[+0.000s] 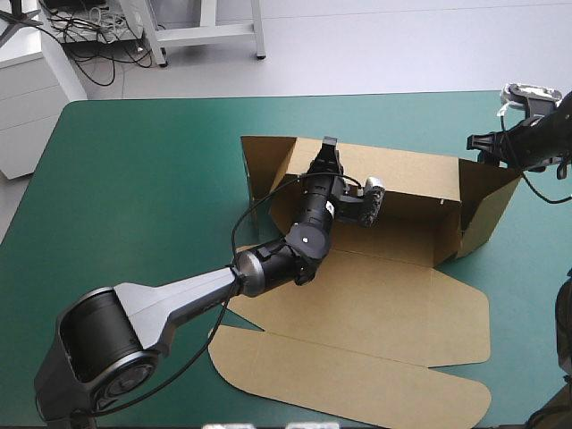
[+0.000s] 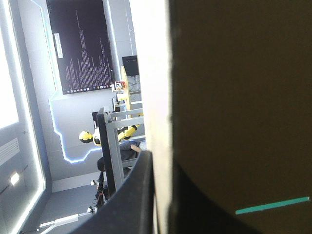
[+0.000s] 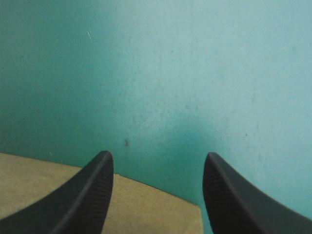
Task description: Fold the box
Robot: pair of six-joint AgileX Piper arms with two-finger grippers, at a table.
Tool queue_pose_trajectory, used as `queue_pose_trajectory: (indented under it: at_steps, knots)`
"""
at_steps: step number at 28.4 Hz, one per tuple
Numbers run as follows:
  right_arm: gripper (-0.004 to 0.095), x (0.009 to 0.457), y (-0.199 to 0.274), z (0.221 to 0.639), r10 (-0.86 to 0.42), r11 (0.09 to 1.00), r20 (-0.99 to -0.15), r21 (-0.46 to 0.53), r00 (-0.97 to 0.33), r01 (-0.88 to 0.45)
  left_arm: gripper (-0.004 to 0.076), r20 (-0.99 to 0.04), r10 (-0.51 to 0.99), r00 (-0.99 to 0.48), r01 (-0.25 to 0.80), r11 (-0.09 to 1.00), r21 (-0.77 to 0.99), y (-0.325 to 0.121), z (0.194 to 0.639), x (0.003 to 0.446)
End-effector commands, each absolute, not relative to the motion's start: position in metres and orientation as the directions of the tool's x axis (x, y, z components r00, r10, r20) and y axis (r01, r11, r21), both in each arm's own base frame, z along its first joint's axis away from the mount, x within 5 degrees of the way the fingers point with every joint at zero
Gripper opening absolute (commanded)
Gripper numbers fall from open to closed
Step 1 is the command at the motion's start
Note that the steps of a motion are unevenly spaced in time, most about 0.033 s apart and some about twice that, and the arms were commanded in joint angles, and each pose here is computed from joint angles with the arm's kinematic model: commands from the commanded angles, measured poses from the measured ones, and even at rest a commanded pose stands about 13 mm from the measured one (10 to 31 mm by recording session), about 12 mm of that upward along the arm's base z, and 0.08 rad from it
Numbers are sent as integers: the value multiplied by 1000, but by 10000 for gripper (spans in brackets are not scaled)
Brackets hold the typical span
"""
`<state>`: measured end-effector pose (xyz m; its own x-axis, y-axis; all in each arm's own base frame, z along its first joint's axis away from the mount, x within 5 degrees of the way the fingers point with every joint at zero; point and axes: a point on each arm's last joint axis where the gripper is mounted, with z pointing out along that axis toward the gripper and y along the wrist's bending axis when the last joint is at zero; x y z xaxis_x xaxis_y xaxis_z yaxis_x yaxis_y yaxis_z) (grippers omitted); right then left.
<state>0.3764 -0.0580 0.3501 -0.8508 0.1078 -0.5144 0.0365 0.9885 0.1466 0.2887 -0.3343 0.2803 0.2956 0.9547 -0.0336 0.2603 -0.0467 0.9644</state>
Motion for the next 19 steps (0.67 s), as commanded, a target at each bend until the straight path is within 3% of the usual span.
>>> queue_pose_trajectory:
  at_steps: [1, 7, 15, 19]
  knots:
    - [508, 362, -57, 373, 88, 991, -533, 132, -841, 20, -10, -91, 955, 283, 264, 14, 964, -332, 295, 283]
    - [508, 353, -54, 372, 66, 989, -460, 147, -885, -3, -10, -94, 955, 282, 265, 17, 964, -332, 295, 283]
    - [508, 328, -47, 370, 32, 987, -452, 154, -891, -42, -10, -95, 955, 281, 266, 18, 964, -332, 295, 283]
    - [508, 305, -38, 362, 52, 982, -513, 181, -857, -49, -10, -95, 955, 281, 266, 18, 964, -332, 295, 283]
